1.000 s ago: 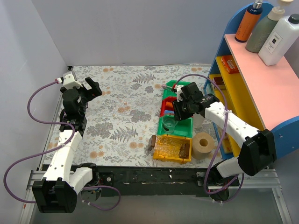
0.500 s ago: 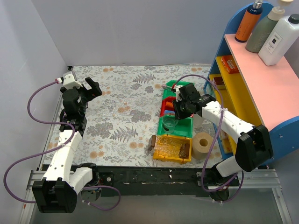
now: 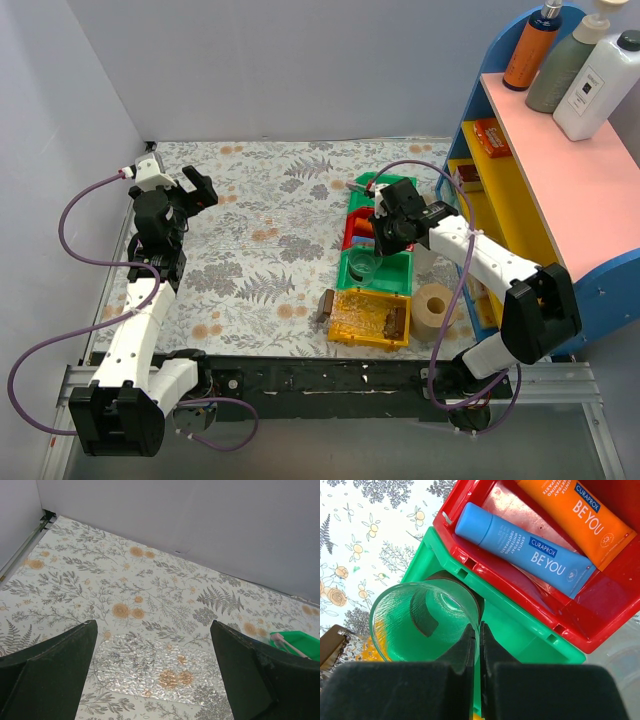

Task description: Prepare toiletry sets of a toothbrush and toothpaste on the tray

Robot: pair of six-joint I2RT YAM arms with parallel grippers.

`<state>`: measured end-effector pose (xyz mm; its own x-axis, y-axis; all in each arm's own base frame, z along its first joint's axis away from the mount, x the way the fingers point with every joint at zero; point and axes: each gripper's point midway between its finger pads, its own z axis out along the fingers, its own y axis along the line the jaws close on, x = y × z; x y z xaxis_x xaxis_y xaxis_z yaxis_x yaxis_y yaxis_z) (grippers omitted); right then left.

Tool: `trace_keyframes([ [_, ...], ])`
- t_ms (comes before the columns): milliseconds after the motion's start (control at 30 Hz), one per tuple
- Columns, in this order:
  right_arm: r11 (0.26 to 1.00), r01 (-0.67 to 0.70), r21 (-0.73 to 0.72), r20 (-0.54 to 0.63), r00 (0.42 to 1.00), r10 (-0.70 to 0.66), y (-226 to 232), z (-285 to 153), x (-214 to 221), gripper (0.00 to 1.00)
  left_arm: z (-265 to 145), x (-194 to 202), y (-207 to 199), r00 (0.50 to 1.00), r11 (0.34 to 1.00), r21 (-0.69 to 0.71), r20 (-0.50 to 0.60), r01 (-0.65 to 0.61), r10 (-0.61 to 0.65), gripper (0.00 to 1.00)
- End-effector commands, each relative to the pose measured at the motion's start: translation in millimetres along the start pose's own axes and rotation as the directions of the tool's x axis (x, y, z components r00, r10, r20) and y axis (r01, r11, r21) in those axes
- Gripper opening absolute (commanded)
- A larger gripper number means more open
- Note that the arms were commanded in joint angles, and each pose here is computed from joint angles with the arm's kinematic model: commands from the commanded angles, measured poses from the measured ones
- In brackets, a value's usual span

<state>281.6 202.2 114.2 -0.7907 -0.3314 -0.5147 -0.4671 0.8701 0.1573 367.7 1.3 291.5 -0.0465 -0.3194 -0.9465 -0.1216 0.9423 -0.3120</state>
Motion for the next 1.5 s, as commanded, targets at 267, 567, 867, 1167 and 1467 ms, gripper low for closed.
trace_keyframes([
  [267,0.994,0.097,-0.058,0.100,0.991,-0.090,16,-36,-42,0.01,-4,0,-9,0.999,0.997,0.062,0.002,-0.049,0.049,0.98],
  [567,0.959,0.270,-0.089,0.115,0.959,-0.260,26,-64,-64,0.01,-30,21,-87,0.985,0.854,0.506,-0.044,-0.124,0.169,0.98],
  [867,0.901,0.401,-0.165,0.188,0.910,-0.370,61,-71,-87,0.01,-63,55,-197,0.930,0.613,0.790,-0.242,0.024,0.276,0.95],
  [1167,0.892,0.430,-0.135,0.231,0.890,-0.394,71,-69,-100,0.01,-94,82,-270,0.843,0.565,0.808,-0.414,0.167,0.343,0.93],
  [1467,0.891,0.432,-0.140,0.244,0.887,-0.392,72,-68,-101,0.01,-106,131,-275,0.788,0.604,0.782,-0.466,0.154,0.402,0.86],
])
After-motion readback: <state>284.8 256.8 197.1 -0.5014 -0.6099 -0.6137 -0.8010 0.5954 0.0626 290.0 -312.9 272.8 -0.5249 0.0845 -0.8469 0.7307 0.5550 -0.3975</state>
